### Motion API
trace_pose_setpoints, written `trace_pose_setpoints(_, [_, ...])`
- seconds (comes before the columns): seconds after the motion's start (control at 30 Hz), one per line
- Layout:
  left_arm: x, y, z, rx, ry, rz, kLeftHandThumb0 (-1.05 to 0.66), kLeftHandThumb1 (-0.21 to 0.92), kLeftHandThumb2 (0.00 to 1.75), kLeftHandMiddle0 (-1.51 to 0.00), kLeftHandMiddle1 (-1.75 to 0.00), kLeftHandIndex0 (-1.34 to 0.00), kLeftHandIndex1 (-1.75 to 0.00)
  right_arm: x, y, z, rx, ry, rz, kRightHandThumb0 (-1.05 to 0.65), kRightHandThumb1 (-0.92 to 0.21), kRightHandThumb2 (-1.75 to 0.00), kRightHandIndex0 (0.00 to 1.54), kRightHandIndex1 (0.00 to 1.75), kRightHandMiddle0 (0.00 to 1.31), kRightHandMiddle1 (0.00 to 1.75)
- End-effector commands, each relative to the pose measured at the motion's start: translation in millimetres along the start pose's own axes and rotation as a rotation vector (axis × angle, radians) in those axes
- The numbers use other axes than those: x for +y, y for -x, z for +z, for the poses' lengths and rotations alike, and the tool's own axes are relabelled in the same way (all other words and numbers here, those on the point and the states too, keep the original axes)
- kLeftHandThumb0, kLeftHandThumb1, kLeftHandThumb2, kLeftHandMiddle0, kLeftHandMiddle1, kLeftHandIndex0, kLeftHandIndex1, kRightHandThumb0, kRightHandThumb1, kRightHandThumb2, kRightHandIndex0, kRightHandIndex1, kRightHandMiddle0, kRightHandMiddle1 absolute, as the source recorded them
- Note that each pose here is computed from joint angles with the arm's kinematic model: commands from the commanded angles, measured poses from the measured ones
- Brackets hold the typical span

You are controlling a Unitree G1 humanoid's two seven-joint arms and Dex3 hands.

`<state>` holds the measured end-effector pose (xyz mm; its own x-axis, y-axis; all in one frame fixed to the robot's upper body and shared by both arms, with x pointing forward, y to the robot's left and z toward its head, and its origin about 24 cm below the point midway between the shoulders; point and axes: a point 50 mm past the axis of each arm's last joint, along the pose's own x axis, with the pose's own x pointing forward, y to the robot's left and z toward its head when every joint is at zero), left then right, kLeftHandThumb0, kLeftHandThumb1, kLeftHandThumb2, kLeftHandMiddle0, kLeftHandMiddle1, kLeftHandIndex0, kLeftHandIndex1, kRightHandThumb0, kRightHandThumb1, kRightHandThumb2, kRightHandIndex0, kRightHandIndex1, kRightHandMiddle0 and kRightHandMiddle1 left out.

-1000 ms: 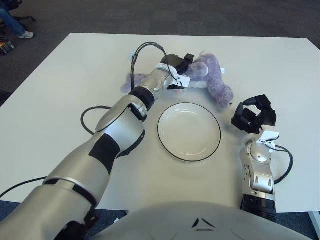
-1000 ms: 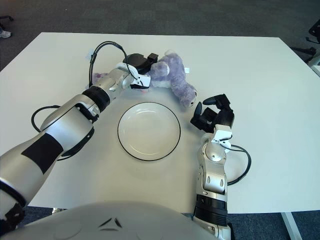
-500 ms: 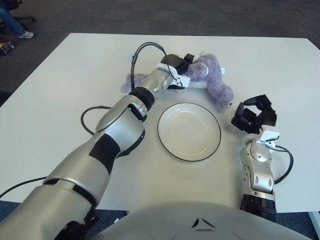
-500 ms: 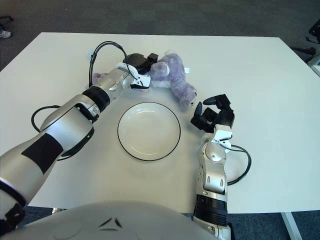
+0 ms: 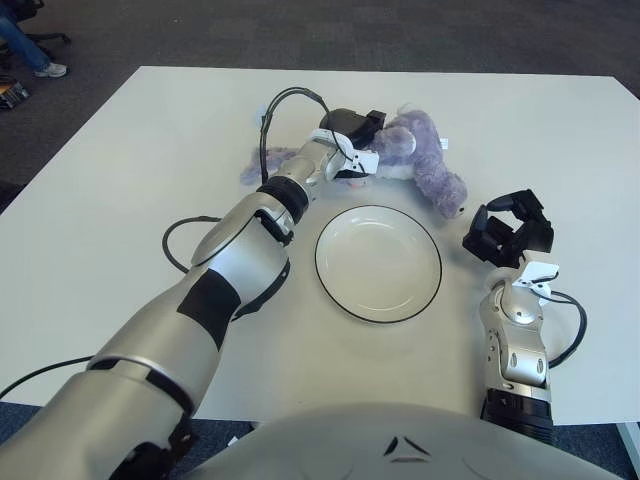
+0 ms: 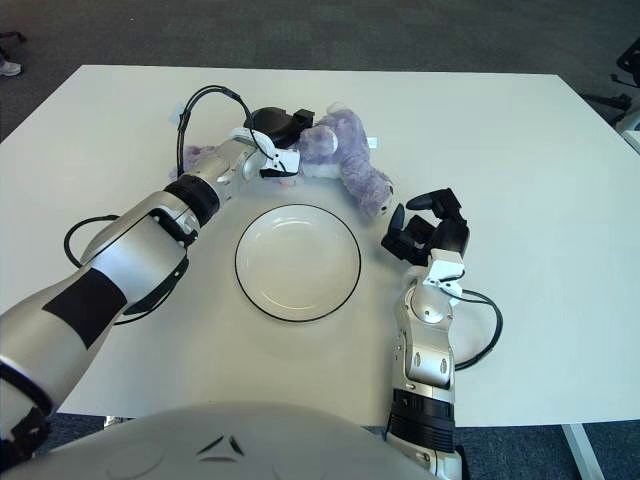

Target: Put the doll into the plate.

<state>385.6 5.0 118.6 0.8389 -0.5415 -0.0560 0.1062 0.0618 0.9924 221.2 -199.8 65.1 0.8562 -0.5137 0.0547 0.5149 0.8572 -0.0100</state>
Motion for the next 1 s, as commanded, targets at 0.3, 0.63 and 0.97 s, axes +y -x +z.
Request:
trace_pose_setpoints(0.3, [-14.0,7.2,-10.6,0.05,0.141,0.016,0.53,0.16,1.51,-0.74,-1.75,-0.9,-1.75,-2.1,0.6,0.8,-0.005,0.0,-0.009,-0.46,-0.39,-1.23,1.18,1.75,0.55,1.75])
trace_pose_setpoints(0.63, [0.8,9.3,-17.5,0.022,0.218,0.109,0.53,0.15,1.52,-0.75,-1.75,-0.92,-1.75,-2.1,-0.7,-0.5,0.001,0.003,-0.005,-0.46,-0.39,-1.23,1.18,1.75,0.56,1.75])
trace_pose_setpoints(0.97, [19.3,10.9,-19.1,-0.01,0.264,0.179,0.54,0.14,1.53,-0.75,-1.75,-0.93,-1.75,-1.9,-2.3,-1.5,0.001,0.01,-0.004,-0.46,-0.38,-1.23,1.18,1.75,0.56,1.75])
